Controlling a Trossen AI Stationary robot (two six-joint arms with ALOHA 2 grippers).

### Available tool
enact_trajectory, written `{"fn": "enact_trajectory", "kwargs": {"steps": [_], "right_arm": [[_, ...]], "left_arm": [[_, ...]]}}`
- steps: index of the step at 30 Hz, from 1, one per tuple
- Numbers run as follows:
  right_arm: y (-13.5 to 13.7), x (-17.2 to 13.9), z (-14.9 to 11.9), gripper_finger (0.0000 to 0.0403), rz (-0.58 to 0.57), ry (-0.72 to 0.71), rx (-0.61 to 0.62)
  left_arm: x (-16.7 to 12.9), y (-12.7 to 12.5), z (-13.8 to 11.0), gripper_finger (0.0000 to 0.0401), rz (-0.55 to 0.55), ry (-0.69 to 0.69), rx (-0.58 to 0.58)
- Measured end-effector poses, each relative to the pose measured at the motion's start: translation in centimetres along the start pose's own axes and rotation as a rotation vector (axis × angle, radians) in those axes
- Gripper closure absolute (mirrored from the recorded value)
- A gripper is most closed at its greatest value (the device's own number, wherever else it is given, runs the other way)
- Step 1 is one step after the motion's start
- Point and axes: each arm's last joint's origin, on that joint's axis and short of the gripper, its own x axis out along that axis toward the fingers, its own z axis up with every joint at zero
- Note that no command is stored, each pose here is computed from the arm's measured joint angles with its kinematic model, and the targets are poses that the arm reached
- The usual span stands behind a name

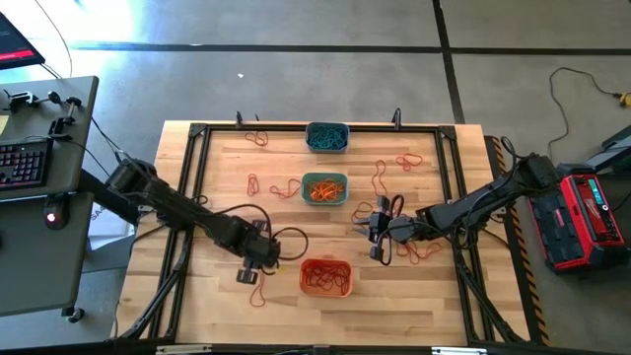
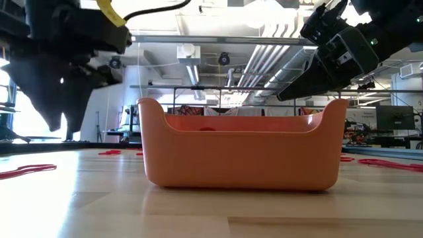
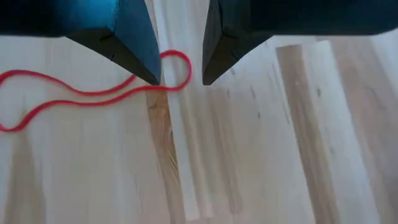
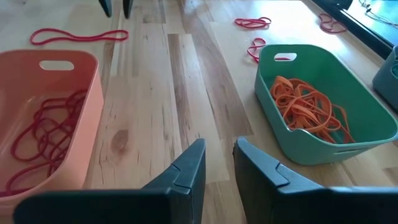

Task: Sort rubber bands into baskets
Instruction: Put the red rubber band into the orange bin

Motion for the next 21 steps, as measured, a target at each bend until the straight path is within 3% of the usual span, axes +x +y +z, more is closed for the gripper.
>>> {"fn": "enact_trajectory", "kwargs": {"steps": [14,21], "right_arm": [[0.0,0.0,-0.1,0.0329,-0.003,0.005,0.001],[0.0,0.0,-0.1,0.0329,-0.003,0.007,0.000]], "left_arm": [[2.5,0.4,-2.2,0.0290,-0.006,0.025,-0.037],[2.7,0.4,-2.0,0.0290,-0.007,0.015,-0.039]]}}
